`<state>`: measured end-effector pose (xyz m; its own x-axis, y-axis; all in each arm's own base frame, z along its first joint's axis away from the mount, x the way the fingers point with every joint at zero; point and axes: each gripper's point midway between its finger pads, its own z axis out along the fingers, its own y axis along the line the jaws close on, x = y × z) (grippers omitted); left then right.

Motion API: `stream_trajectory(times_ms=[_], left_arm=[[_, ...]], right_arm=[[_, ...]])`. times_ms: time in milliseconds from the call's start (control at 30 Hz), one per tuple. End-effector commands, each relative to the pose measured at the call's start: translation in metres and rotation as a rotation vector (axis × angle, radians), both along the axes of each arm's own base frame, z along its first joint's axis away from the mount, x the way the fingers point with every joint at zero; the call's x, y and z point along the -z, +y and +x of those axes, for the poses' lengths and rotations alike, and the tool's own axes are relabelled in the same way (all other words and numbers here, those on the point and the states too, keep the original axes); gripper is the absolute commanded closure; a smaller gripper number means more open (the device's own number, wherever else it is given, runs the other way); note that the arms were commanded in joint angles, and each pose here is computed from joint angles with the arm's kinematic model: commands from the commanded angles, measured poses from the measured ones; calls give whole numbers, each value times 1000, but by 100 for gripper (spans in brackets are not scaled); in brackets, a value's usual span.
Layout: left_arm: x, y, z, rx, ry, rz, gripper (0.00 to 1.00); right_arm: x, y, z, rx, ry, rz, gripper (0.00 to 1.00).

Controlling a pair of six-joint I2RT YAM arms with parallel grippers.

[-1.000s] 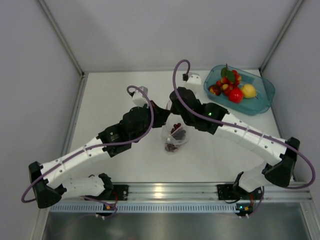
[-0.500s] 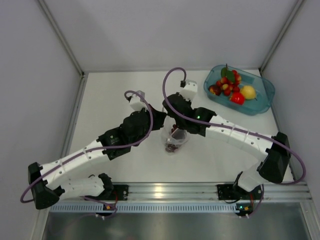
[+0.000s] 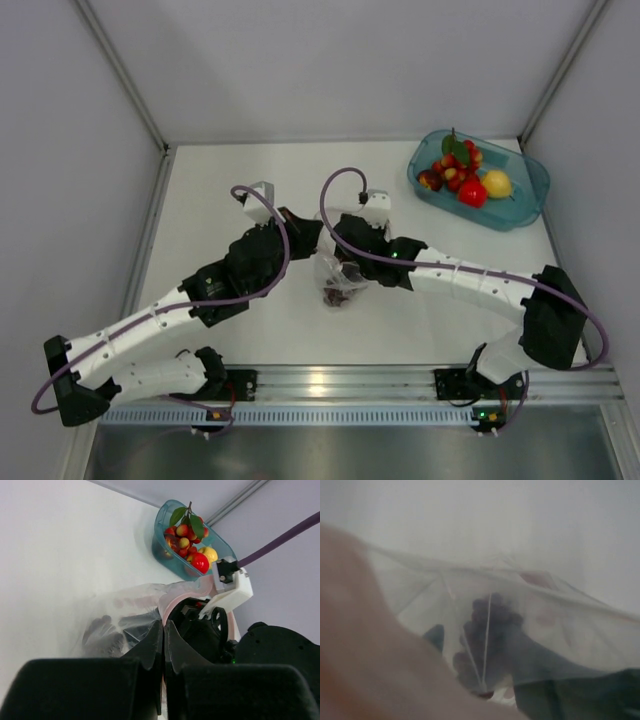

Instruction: Open the zip-top bag and remove the fake food

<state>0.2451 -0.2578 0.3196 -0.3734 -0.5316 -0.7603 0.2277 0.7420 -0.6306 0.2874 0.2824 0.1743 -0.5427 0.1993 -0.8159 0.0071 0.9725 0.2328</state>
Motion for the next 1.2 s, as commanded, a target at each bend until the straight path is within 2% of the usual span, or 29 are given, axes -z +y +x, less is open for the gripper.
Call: stream_trajectory(times_ms=[0, 100, 133, 200, 233, 333, 400, 533, 633, 800, 933, 1033, 1167], left_arm=[[-18, 1, -2, 15, -47, -43, 100], [-15, -1, -5, 30, -42, -42, 100], [-15, -1, -5, 33, -42, -42, 100], [-13, -3, -6, 43, -38, -39, 100], [-11, -3, -6, 45, -36, -37, 100], [-4, -5, -6, 51, -27, -22, 100], [0, -5, -7, 54, -20, -20, 100], [7, -7, -7, 60, -8, -11, 100], [15, -9, -7, 66, 6, 0, 100], [23, -11, -7, 73, 18, 11, 100], [27, -15, -8, 86, 29, 18, 100], [28, -16, -8, 89, 31, 20, 100], [28, -16, -10, 94, 33, 15, 100]], right_arm=[[24, 12, -6, -59, 77, 38, 43], [32, 21, -8, -95, 97, 111, 28], [34, 22, -8, -92, 104, 126, 18], [44, 23, -9, -94, 130, 109, 10], [48, 23, -8, -80, 144, 106, 1], [65, 17, -9, -56, 194, 22, 1], [72, 11, -7, -31, 202, -26, 5], [80, 6, -6, -16, 210, -75, 30], [84, -1, -5, 4, 210, -109, 38], [78, -12, -1, 40, 188, -182, 43], [55, 0, -3, 12, 126, -199, 48], [40, 21, -8, -70, 94, -145, 48], [41, 48, -15, -169, 119, -53, 52]])
